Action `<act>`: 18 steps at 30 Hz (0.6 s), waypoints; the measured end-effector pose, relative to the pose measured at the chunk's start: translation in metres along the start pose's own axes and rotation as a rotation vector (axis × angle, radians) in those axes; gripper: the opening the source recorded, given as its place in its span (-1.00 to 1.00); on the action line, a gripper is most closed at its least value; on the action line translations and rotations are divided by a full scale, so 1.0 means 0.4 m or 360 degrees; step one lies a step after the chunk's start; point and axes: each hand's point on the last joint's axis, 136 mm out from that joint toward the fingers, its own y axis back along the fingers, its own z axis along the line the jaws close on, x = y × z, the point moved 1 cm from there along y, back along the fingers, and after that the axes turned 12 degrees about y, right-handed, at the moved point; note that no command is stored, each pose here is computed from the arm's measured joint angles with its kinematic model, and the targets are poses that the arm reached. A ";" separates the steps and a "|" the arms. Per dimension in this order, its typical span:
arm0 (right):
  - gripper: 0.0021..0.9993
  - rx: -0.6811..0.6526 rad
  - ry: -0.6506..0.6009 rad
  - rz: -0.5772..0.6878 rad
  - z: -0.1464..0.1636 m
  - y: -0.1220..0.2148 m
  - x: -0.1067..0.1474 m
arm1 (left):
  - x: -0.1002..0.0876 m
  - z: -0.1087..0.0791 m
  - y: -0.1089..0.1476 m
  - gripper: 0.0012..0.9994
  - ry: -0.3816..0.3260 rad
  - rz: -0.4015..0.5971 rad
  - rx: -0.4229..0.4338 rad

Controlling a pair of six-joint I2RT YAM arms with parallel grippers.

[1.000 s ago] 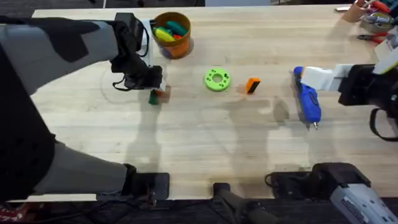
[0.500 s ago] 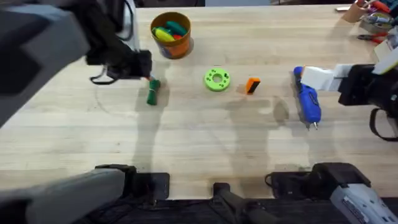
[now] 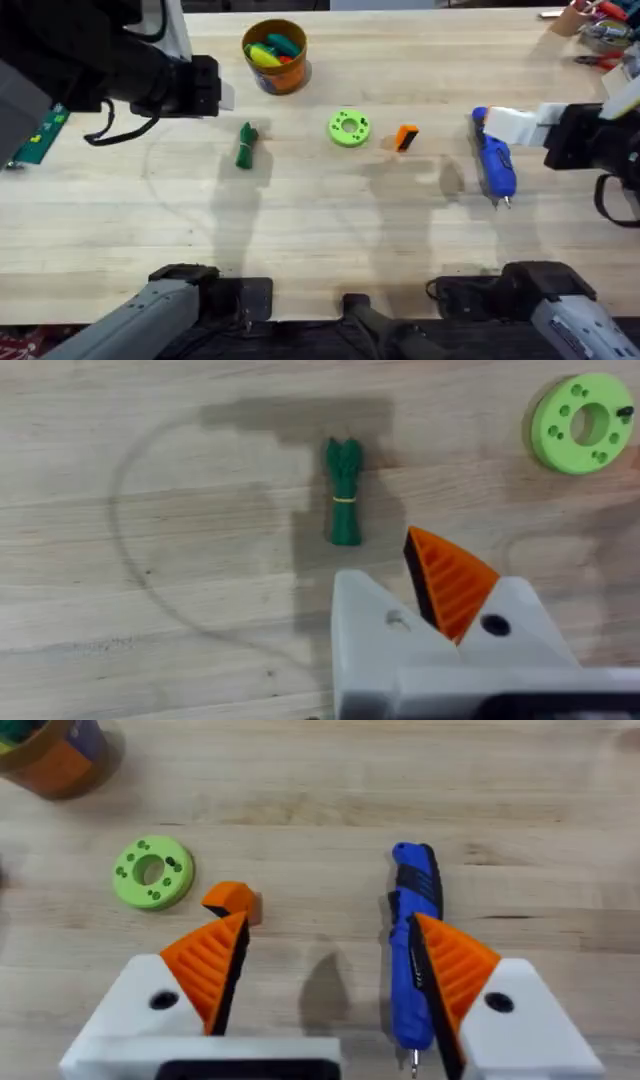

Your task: Pick up the gripper from the table and insert it into the empty holder that is missing its gripper. Then pick up a screw, insert it into the mounting hole, and use the screwdriver to tighten it. Finally, clean up the table by picking up the vegetable and placing it into the bucket.

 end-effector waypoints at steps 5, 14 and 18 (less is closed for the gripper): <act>0.86 0.0000 0.0000 0.0000 0.000 0.000 0.000 | 0.000 -0.001 0.008 -1.00 -0.0001 -0.0013 0.0003; 0.86 0.0000 0.0000 0.0000 0.000 0.000 0.000 | 0.000 -0.001 0.007 0.93 0.0006 -0.0012 0.0003; 0.86 0.0000 0.0000 0.0000 0.000 0.000 0.000 | 0.000 -0.001 0.007 0.97 0.0006 -0.0013 0.0003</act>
